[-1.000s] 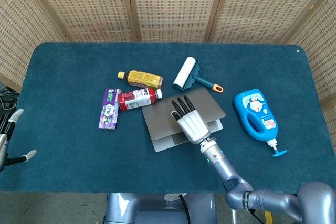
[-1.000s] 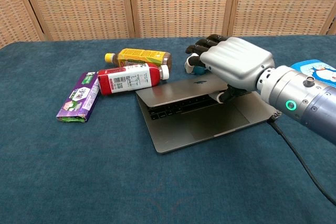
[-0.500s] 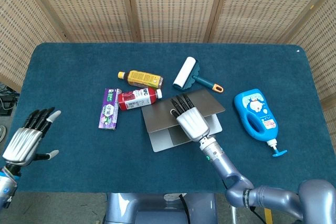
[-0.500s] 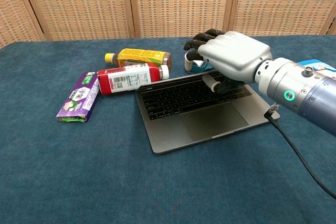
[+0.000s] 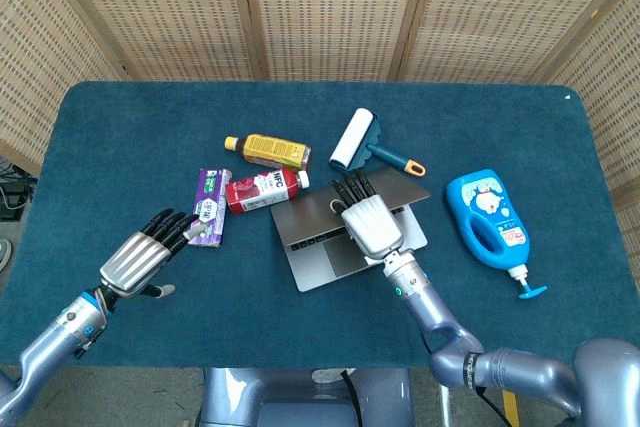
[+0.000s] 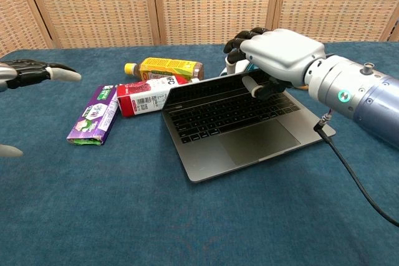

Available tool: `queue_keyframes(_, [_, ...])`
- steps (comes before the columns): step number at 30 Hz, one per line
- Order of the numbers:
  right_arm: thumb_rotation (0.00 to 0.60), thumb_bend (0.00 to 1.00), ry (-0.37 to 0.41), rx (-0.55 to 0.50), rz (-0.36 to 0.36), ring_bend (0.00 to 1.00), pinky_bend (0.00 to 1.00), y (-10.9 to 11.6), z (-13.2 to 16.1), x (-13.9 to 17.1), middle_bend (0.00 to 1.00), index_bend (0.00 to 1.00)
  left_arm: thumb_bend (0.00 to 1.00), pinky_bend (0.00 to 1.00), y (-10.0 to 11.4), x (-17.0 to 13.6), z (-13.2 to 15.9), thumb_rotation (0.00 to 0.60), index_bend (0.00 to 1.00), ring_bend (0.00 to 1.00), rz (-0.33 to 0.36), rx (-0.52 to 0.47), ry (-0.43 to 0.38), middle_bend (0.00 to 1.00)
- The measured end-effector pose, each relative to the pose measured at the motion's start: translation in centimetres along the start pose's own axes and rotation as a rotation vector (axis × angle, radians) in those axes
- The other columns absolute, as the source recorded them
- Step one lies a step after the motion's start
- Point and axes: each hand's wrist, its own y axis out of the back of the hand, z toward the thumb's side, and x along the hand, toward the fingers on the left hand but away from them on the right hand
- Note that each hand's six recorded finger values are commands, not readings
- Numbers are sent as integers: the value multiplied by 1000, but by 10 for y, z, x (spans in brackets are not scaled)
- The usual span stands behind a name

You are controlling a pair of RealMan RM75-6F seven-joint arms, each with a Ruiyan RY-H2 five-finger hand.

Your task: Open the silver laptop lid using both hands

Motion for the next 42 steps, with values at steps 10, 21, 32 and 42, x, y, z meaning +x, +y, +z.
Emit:
queue_keyframes(10, [600, 805, -3, -6, -1, 68, 20, 2, 0, -3, 220, 464, 294, 0, -10, 37, 35, 600, 0, 0, -21, -79, -186, 0])
queue_keyframes(21, [600, 804, -10, -26, -1, 68, 20, 4, 1, -6, 221, 464, 790, 0, -25, 70, 72, 600, 8, 0, -55, -171, -284, 0])
queue_keyframes(32, [600, 803, -8, -29, -6, 68, 20, 6, 3, -8, 221, 464, 861, 8, -38, 104, 99, 600, 29, 0, -106, -216, -300, 0])
queue_keyframes(42, [600, 844, -1, -3, -10, 68, 20, 7, 2, -12, 223, 464, 860, 21, -49, 129, 128, 600, 22, 8, -136, -216, -318, 0])
